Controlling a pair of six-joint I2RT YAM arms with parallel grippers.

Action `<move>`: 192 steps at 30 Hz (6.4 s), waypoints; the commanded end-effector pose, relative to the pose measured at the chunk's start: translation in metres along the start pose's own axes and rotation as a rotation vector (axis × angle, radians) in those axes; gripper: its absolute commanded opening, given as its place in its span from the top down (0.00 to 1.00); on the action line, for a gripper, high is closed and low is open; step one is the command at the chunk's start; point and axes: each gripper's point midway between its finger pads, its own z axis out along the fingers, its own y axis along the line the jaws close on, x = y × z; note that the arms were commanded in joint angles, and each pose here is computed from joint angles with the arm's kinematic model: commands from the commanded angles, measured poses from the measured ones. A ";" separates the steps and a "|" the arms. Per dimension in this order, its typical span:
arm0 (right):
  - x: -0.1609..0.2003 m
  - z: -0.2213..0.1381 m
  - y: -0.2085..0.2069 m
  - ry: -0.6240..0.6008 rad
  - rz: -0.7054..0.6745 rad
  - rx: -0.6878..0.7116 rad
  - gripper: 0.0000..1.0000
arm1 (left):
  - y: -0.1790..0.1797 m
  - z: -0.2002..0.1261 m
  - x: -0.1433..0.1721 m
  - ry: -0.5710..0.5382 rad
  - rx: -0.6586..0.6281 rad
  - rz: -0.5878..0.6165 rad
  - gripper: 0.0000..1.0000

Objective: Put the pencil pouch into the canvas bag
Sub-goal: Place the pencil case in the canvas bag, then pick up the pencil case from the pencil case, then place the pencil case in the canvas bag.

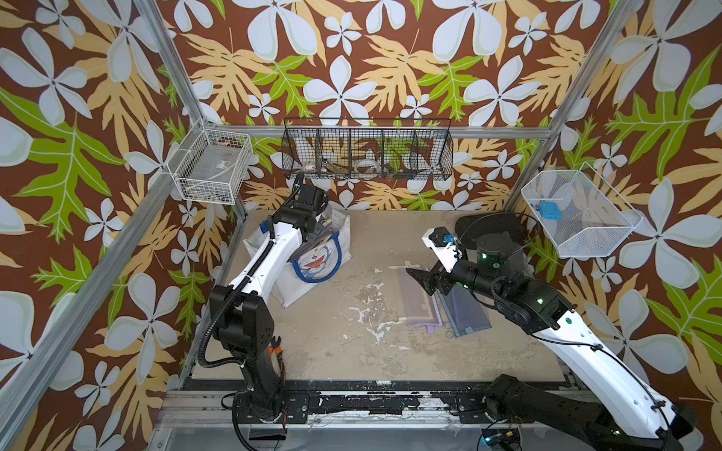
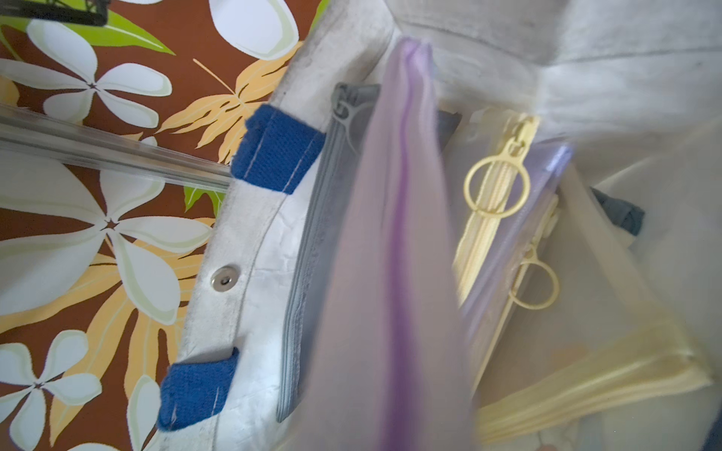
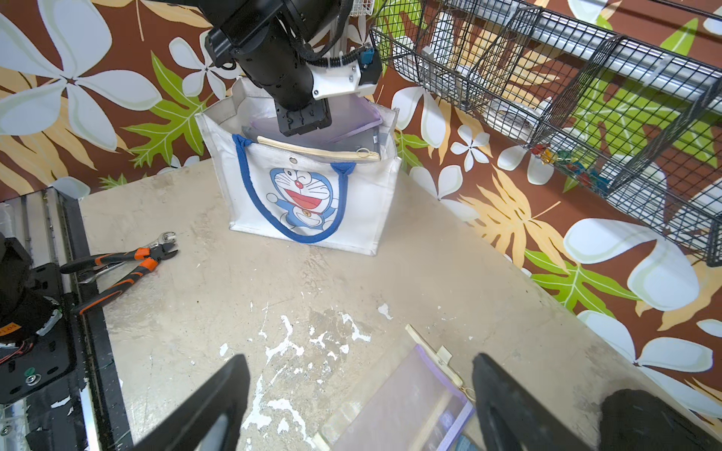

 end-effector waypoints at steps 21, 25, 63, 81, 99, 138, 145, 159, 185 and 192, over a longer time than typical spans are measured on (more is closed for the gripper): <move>-0.009 0.001 -0.008 -0.008 0.011 0.031 0.12 | -0.006 0.016 -0.014 -0.030 0.048 -0.089 0.46; -0.011 -0.002 -0.008 -0.012 0.029 0.030 0.12 | 0.000 -0.012 -0.021 -0.118 0.071 -0.134 0.46; -0.004 0.003 -0.012 0.022 0.069 0.051 0.14 | -0.023 0.040 -0.033 -0.112 0.111 -0.100 0.84; 0.119 0.038 -0.023 0.320 0.255 0.151 0.12 | -0.035 -0.133 0.007 -0.453 0.419 -0.403 0.10; 0.280 0.132 -0.045 0.772 0.279 0.305 0.13 | -0.146 -0.213 0.072 -0.697 0.935 -0.496 0.00; 0.240 0.130 -0.013 0.505 0.442 0.038 1.00 | -0.165 -0.194 0.077 -0.666 0.972 -0.479 0.03; 0.180 0.102 0.011 0.324 0.361 -0.106 1.00 | -0.164 -0.213 0.071 -0.734 1.022 -0.427 0.03; 0.035 0.013 0.062 -0.071 0.207 -0.393 1.00 | -0.174 -0.249 0.068 -0.894 1.217 -0.383 0.03; -0.081 -0.059 0.104 -0.381 0.065 -0.651 1.00 | -0.170 -0.287 0.068 -1.011 1.476 -0.472 0.05; -0.076 -0.059 0.109 -0.368 0.063 -0.679 1.00 | -0.162 -0.304 0.060 -1.086 1.513 -0.442 0.03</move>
